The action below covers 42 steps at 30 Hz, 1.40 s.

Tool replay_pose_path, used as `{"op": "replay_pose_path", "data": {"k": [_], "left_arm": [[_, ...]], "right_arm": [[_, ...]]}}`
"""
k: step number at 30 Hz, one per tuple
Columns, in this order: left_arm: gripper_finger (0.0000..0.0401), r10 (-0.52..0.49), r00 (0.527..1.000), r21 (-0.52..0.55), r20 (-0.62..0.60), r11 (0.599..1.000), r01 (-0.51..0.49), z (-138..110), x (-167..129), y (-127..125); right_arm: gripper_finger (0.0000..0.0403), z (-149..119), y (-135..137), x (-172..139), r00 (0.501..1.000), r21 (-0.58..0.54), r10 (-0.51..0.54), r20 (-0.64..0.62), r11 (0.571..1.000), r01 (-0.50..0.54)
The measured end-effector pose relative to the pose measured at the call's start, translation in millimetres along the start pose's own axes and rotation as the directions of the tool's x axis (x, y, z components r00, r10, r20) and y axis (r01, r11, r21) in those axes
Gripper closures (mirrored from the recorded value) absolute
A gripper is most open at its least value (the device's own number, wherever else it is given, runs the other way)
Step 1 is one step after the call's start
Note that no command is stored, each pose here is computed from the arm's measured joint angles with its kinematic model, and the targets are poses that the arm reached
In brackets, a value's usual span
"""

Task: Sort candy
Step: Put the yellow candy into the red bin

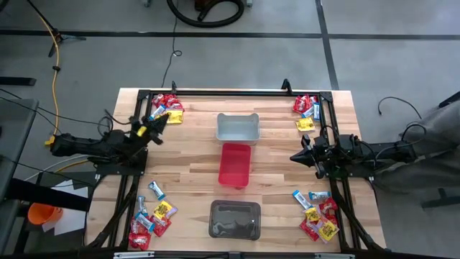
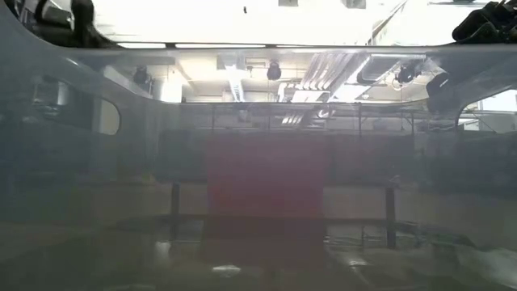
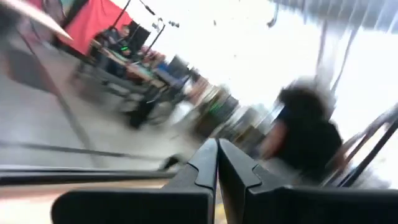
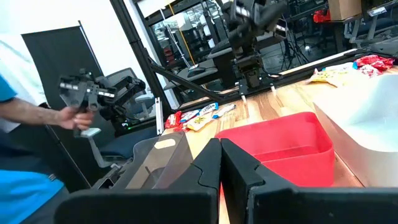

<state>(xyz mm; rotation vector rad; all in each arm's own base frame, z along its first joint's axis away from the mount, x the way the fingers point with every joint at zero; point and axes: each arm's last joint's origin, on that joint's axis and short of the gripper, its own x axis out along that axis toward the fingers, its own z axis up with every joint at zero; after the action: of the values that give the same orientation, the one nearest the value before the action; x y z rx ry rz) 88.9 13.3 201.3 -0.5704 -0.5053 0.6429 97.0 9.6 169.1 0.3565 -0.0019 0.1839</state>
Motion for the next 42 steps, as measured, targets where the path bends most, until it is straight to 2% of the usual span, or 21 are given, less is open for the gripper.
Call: {"op": "replay_pose_path", "data": {"k": [2, 4, 6, 8, 10, 13, 16, 18, 21, 23, 25, 27, 30, 32, 34, 37, 38, 42], "left_arm": [[0.0401, 0.017, 0.998, -0.117, 0.056, 0.993, -0.011, 5.7, 0.1, -1.0], [0.0401, 0.034, 0.992, -0.254, 0.121, 0.967, -0.002, 12.9, 0.4, -1.8], [0.0401, -0.008, 0.991, -0.31, 0.132, 0.95, 0.049, 20.0, 3.3, -7.3], [0.0401, -0.086, 0.992, -0.284, 0.091, 0.953, 0.109, 29.5, 10.4, -20.3], [0.0401, -0.092, 0.996, -0.211, 0.018, 0.973, 0.093, 35.4, 22.3, -35.0], [0.0401, -0.005, 0.998, -0.042, -0.07, 0.999, 0.002, 44.3, 45.7, -56.1], [0.0401, 0.15, 0.972, 0.153, -0.183, 0.981, -0.122, 54.4, 71.0, -67.9], [0.04, 0.312, 0.902, 0.259, -0.3, 0.936, -0.238, 58.7, 85.8, -62.7], [0.0399, 0.507, 0.719, 0.367, -0.476, 0.857, -0.362, 57.1, 103.8, -36.5], [0.0395, 0.555, 0.608, 0.396, -0.568, 0.832, -0.389, 52.3, 114.3, -12.8], [0.0388, 0.555, 0.524, 0.38, -0.647, 0.829, -0.41, 45.3, 125.0, 10.4], [0.0377, 0.565, 0.42, 0.381, -0.71, 0.81, -0.446, 36.1, 130.2, 32.9], [0.0354, 0.62, 0.297, 0.445, -0.726, 0.753, -0.485, 27.1, 134.8, 55.7], [0.0336, 0.676, 0.225, 0.508, -0.702, 0.697, -0.506, 21.2, 136.5, 68.1], [0.0317, 0.728, 0.172, 0.56, -0.664, 0.636, -0.53, 15.0, 139.0, 77.9], [0.029, 0.742, 0.104, 0.588, -0.663, 0.602, -0.54, 4.2, 141.3, 88.1], [0.0282, 0.743, 0.095, 0.588, -0.662, 0.595, -0.548, 1.7, 142.4, 90.3], [0.0253, 0.736, 0.113, 0.557, -0.668, 0.594, -0.581, -7.4, 150.4, 97.8]], "right_arm": [[0.0402, -0.1, 0.0, 0.0, 1.0, 0.0, 0.0, 0.0, 1.0, 0.0], [0.0402, -0.1, 0.0, 0.0, 1.0, 0.0, 0.0, 0.0, 1.0, 0.0], [0.0402, 0.0, 0.0, 0.0, 1.0, 0.0, 0.0, 0.0, 1.0, 0.0], [0.0402, -0.1, 0.0, 0.0, 1.0, 0.0, 0.0, 0.0, 1.0, 0.0], [0.0402, 0.0, 0.0, 0.0, 1.0, 0.0, 0.0, 0.0, 1.0, 0.0], [0.0402, 0.0, 0.0, 0.0, 1.0, 0.0, 0.0, 0.0, 1.0, 0.0], [0.0402, -0.1, 0.0, 0.0, 1.0, 0.0, 0.0, 0.0, 1.0, 0.0], [0.0402, 0.0, 0.0, 0.0, 1.0, 0.0, 0.0, 0.0, 1.0, 0.0], [0.0402, 0.0, 0.0, 0.0, 1.0, 0.0, 0.0, 0.0, 1.0, 0.0], [0.0402, 0.0, 0.0, 0.0, 1.0, 0.0, 0.0, 0.0, 1.0, 0.0], [0.0402, 0.0, 0.0, 0.0, 1.0, 0.0, 0.0, 0.0, 1.0, 0.0], [0.0402, -0.1, 0.0, 0.0, 1.0, 0.0, 0.0, 0.0, 1.0, 0.0], [0.0402, -0.1, -0.1, 0.0, 1.0, 0.0, 0.0, 0.0, 1.0, 0.0], [0.0402, -0.1, 0.0, 0.0, 1.0, 0.0, 0.0, -0.001, 1.0, 0.0], [0.0402, 0.0, 0.0, 0.0, 1.0, 0.0, 0.0, 0.0, 1.0, 0.0], [0.0402, 0.0, 0.0, 0.0, 1.0, 0.0, 0.0, 0.0, 1.0, 0.0], [0.0402, 0.0, 0.0, 0.0, 1.0, 0.0, 0.0, 0.0, 1.0, 0.0], [0.0402, -0.1, -0.1, 0.0, 1.0, 0.0, 0.0, 0.0, 1.0, 0.0]]}}
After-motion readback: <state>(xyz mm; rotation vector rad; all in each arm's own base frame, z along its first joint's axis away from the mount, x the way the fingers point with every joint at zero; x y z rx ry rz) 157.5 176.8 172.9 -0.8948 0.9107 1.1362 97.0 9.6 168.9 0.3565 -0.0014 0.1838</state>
